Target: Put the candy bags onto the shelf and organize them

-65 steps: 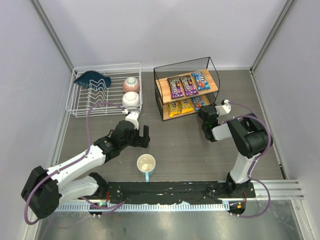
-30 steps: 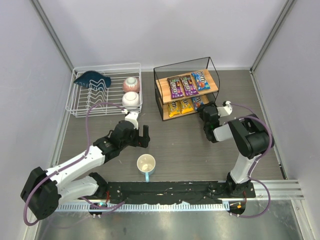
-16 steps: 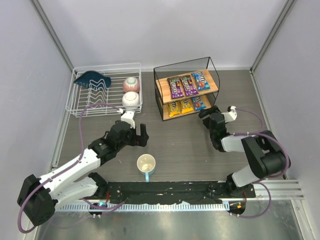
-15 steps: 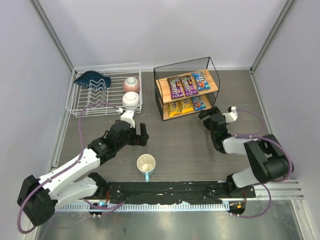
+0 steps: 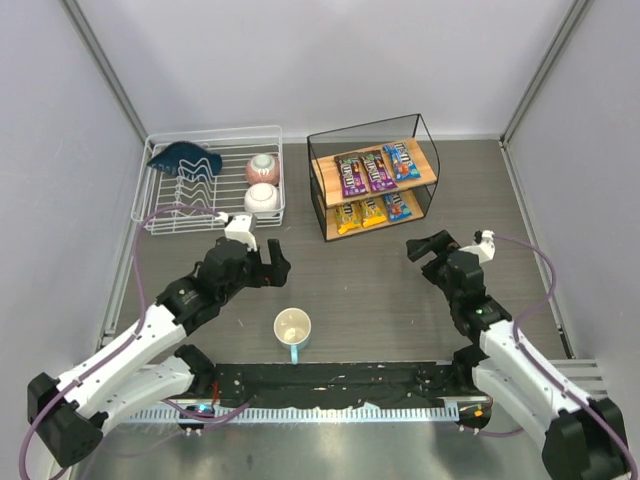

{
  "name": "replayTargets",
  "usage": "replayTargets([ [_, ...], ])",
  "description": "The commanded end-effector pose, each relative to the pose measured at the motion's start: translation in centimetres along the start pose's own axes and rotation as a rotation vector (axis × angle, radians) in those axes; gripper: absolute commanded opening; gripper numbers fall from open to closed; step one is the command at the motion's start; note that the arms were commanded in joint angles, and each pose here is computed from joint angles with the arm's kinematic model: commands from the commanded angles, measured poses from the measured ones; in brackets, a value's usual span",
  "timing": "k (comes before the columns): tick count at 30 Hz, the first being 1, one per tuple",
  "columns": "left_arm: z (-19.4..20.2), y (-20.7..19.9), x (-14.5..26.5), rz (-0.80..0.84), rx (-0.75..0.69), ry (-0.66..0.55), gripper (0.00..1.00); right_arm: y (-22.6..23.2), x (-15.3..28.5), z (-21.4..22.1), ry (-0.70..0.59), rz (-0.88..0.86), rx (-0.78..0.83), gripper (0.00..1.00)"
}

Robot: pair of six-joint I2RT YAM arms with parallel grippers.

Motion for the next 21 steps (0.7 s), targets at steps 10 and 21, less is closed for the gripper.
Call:
replayTargets([
  [10, -1.9, 2.3, 3.1, -0.072, 0.066, -0.147, 1.00, -1.1, 5.0, 0.2, 0.026, -0.041, 0.062, 0.99],
  [21, -2.9, 3.2, 4.5, -0.093, 0.094, -0.221, 1.00, -1.4, 5.1, 0.5, 0.037, -0.032, 0.062, 0.99],
])
Point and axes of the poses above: each gripper's point midway between its finger pads, its own x axis back along the fingers, its own y axis along the line the jaws close on, z = x × y, the point moved 1 cm from there along x, back along the fingers, and after that the axes turned 8 degrees about x, right-handed, at the moved point
